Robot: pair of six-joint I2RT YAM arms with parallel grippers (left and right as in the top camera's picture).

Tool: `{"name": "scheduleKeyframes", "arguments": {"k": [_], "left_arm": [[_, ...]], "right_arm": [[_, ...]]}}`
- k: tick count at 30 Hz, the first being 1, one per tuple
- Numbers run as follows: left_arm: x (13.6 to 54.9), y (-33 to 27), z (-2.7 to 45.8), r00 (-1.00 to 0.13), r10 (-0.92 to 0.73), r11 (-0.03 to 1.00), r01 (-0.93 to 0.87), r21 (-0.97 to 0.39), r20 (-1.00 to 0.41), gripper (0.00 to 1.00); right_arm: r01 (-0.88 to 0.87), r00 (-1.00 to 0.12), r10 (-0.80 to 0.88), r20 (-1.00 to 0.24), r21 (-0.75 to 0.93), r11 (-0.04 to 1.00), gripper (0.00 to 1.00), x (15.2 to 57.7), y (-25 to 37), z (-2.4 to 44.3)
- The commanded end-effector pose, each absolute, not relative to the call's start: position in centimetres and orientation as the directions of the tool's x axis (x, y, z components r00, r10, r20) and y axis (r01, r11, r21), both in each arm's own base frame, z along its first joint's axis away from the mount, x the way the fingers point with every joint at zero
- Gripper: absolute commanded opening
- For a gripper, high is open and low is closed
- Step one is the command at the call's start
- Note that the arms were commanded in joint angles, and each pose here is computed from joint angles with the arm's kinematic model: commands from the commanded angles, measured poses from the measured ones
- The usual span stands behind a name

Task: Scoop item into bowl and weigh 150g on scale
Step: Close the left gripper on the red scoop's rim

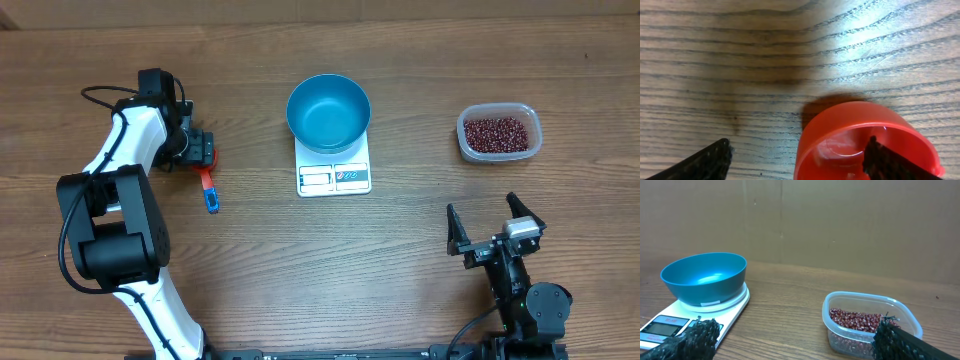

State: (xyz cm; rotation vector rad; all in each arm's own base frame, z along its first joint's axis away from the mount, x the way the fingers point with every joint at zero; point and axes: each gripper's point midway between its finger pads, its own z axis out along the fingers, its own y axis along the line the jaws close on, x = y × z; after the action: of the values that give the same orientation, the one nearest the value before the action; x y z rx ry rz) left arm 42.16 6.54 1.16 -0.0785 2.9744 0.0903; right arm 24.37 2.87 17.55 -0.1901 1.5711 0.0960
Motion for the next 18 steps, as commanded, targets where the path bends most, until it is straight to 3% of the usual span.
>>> {"name": "scheduleKeyframes", "arguments": {"k": [1,5,9,14,18], "left_arm": [[42.08,5.91,0.64,-0.988,-0.031,0.999,-0.037,0.040,-0.153,0.80],[42.09,5.89,0.64,-0.988,-0.030,0.999,-0.037,0.039,-0.154,0.59],[42.08,5.88,0.64,-0.988,-0.030,0.999,-0.036,0.040,-0.153,0.44],[42.09,5.88,0.63,-0.988,-0.030,0.999,-0.036,0.040,-0.153,0.35],[42.08,5.88,0.63,-0.988,-0.030,0.999,-0.036,0.040,-0.153,0.35]], "right_arm": [[-0.176,0.003,-0.061,-0.998,-0.061,0.983,1.00,24.39,2.81,17.37],[-0.176,0.004,-0.061,-0.998,-0.061,0.983,1.00,24.39,2.81,17.38],[-0.176,0.003,-0.061,-0.998,-0.061,0.983,1.00,24.39,2.81,17.37],[-0.176,0.003,-0.061,-0.998,-0.061,0.983,1.00,24.39,2.81,17.37],[-0.176,0.003,-0.061,-0.998,-0.061,0.983,1.00,24.39,2.82,17.37]]}}
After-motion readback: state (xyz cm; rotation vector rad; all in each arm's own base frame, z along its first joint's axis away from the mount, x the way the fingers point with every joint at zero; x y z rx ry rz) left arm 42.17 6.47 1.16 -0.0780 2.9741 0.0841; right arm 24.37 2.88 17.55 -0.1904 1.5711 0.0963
